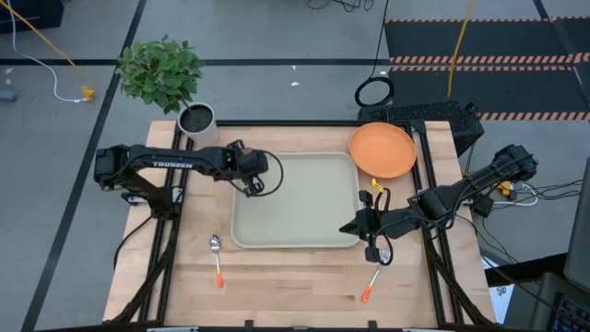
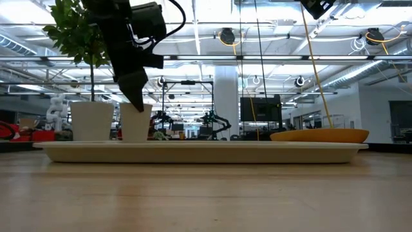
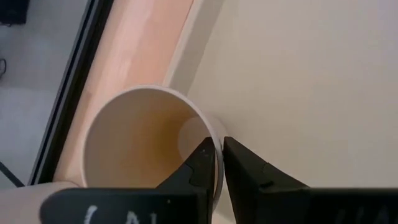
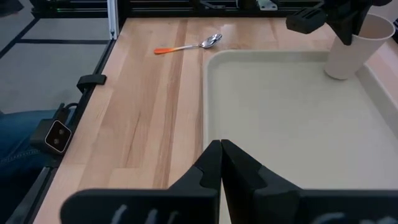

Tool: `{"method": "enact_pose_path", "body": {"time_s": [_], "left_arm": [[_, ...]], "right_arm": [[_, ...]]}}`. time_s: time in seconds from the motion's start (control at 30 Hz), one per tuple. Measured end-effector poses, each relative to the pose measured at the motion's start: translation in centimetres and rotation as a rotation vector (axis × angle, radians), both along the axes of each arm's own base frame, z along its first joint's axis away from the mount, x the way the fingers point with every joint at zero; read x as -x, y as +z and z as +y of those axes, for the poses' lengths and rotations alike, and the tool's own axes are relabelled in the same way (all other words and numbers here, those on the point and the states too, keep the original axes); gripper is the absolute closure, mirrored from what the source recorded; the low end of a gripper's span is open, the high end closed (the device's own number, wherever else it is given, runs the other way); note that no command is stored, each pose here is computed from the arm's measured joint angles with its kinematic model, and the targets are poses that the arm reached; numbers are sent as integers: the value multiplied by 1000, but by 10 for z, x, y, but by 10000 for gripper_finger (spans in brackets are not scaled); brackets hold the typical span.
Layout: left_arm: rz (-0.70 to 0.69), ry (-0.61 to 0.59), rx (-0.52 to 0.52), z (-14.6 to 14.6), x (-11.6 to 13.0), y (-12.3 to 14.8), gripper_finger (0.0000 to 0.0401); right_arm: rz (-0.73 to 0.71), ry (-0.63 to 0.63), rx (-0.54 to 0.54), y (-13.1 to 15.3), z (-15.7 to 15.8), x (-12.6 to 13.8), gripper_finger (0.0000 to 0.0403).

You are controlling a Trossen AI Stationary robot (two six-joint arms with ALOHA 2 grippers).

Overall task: Pick and place plate/cup/fork/spoon on tray
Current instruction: Put the white cup on the white serving tray, then put the orange plate on the white serving tray

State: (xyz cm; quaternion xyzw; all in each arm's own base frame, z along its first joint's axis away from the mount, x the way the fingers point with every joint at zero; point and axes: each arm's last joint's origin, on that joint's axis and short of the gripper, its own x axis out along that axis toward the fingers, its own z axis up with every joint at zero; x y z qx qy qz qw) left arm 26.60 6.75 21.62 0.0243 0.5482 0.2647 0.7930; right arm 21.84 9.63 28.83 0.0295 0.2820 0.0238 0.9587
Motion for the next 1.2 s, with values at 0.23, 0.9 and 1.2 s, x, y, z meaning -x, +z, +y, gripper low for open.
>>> {"method": "enact_pose_path", "body": {"time_s": [0.23, 0.9, 1.2], "left_arm": [[-4, 3, -3, 2, 1, -4, 365], [-67, 40, -49, 1, -1, 5, 247], [-203, 15, -56, -19, 10, 38, 244]], "right_arm": [[0, 0, 0, 0, 0, 0, 403], [0, 6, 10, 0, 0, 0, 403], [22, -128, 136, -4, -7, 3, 403]]}}
